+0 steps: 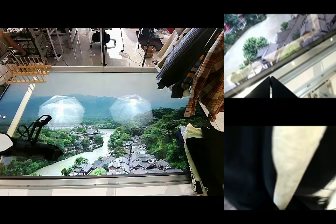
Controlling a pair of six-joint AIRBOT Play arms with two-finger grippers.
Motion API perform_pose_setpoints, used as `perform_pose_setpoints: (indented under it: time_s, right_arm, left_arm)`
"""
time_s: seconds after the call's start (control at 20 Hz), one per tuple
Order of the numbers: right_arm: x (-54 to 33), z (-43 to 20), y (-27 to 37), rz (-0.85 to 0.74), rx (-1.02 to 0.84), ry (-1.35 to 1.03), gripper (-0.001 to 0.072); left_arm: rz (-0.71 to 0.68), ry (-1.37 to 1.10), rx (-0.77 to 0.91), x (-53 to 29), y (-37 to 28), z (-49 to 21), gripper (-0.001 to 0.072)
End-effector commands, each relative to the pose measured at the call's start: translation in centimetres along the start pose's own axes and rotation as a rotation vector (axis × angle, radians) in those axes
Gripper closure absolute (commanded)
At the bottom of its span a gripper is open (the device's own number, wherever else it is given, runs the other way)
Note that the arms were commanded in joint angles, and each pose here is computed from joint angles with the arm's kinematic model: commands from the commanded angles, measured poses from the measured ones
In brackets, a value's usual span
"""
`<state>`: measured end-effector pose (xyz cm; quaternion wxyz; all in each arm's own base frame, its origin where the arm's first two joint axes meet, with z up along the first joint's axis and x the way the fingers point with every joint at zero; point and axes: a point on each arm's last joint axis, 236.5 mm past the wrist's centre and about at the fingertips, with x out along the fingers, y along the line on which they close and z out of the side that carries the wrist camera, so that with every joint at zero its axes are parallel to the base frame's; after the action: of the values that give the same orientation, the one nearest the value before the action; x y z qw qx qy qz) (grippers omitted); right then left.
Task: Fold the clothes and pants, and hang the long-sleeved shirts on hangers.
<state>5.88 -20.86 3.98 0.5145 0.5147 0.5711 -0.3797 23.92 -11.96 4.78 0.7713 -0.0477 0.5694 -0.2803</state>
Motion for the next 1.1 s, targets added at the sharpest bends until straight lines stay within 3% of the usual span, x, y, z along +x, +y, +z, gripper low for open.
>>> perform_pose_setpoints:
  time_s: [0.0,0.05,0.1,0.15,0.3,0.4,0.5,0.6,0.65,0.8,0.95,1.0,1.05]
  right_arm:
    - [2.5,1.0,-5.4,-0.201,-0.043,-0.024,0.0695]
    - [2.3,1.8,-5.4,-0.203,-0.103,-0.054,0.06]
    - [1.9,2.4,-5.2,-0.199,-0.139,-0.078,0.0203]
    - [1.1,3.3,-4.8,-0.199,-0.167,-0.116,0.0015]
    - [-4.3,6.5,-1.5,-0.213,-0.285,-0.283,0.0011]
    - [-7.8,7.8,5.7,-0.123,-0.535,-0.411,0.0012]
    - [-9.6,6.6,18.0,0.179,-0.74,-0.538,0.0013]
    - [-9.3,0.4,29.4,0.489,-0.928,-0.501,0.0014]
    - [-7.8,-3.3,32.7,0.547,-1.024,-0.436,0.0014]
    - [0.5,-12.9,37.1,0.443,-1.341,-0.264,0.0014]
    - [6.1,-16.5,38.7,0.266,-1.562,-0.279,0.0028]
    - [7.0,-16.9,39.6,0.252,-1.588,-0.305,0.0117]
    - [7.4,-16.9,40.5,0.256,-1.594,-0.33,0.031]
  left_arm:
    - [0.026,-0.079,-0.012,0.4,1.0,2.1,0.0703]
    - [0.02,-0.089,-0.02,0.5,1.0,2.5,0.0703]
    - [0.004,-0.091,-0.029,0.7,0.8,2.7,0.0703]
    - [-0.008,-0.093,-0.036,0.9,0.6,2.9,0.0703]
    - [0.041,-0.078,0.009,0.7,1.7,2.8,0.0703]
    - [0.158,-0.056,0.057,-0.6,4.0,2.9,0.0702]
    - [0.34,-0.06,0.07,-3.6,7.2,3.9,0.0703]
    - [0.573,-0.081,0.052,-8.1,11.1,5.0,0.0702]
    - [0.672,-0.09,0.03,-10.7,12.7,5.2,0.0701]
    - [0.714,-0.137,-0.008,-14.8,14.0,5.7,0.0693]
    - [0.571,-0.104,-0.023,-14.3,13.4,5.3,0.0689]
    - [0.518,-0.082,-0.054,-13.6,13.4,5.0,0.0685]
    - [0.472,-0.046,-0.084,-12.7,13.5,4.6,0.062]
